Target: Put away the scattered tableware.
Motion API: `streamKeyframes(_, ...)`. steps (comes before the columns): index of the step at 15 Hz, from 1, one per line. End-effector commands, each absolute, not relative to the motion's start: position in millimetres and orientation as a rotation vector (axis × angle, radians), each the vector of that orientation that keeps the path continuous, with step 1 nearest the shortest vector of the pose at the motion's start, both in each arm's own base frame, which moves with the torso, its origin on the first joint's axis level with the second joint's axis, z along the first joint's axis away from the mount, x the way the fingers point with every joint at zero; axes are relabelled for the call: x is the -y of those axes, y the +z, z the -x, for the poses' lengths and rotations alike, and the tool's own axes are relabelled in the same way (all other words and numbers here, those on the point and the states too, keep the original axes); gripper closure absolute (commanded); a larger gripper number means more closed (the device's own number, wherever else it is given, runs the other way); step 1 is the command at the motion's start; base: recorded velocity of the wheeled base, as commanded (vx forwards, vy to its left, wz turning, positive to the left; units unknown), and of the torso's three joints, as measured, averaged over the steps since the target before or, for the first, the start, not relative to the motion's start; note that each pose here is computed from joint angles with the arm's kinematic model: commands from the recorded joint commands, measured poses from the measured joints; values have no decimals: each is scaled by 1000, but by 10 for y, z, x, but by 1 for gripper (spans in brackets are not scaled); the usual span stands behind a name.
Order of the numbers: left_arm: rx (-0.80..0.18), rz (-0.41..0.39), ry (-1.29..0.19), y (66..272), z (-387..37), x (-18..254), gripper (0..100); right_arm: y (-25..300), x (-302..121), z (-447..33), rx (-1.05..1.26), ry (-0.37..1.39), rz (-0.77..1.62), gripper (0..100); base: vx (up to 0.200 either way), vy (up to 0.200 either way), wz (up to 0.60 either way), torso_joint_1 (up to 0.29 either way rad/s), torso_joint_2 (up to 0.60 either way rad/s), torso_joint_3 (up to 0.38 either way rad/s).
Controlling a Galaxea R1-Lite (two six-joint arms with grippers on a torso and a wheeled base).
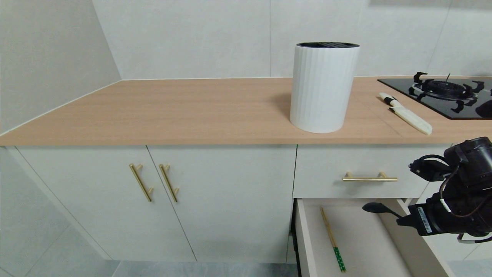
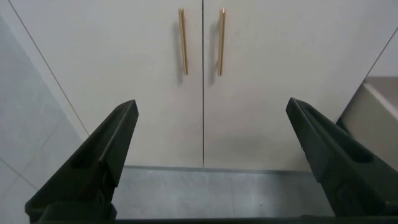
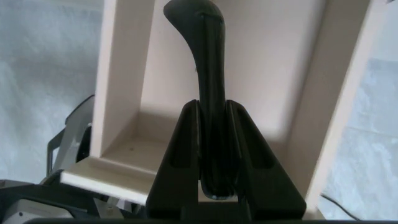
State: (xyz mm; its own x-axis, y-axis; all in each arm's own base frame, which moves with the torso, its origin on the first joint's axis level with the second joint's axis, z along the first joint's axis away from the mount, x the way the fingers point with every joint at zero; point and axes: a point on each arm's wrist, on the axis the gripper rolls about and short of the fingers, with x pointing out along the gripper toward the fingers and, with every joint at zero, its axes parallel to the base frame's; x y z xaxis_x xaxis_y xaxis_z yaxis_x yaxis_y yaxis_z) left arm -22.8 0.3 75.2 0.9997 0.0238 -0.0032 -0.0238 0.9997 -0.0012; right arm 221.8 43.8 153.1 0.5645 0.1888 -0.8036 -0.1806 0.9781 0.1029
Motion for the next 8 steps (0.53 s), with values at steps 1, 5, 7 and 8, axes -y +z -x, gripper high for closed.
streamKeyframes(1, -3, 2, 25, 752, 228, -3, 0, 1511, -450, -2221, -955, 222, -7, 100, 0, 0, 0, -163, 461, 310)
streamKeyframes(5, -3, 2, 25, 752, 228, -3, 0, 1501, -471, -2219, -960, 230, -2, 100, 0, 0, 0, -132, 450, 316)
streamKeyframes(7, -3, 2, 25, 752, 228, -3, 0, 1501, -474, -2218, -960, 231, -1, 100, 0, 0, 0, -71, 408, 312)
streamKeyframes(8, -3, 2, 25, 752, 228, -3, 0, 1501, -474, -2218, -960, 231, -1, 100, 0, 0, 0, -36, 217, 173)
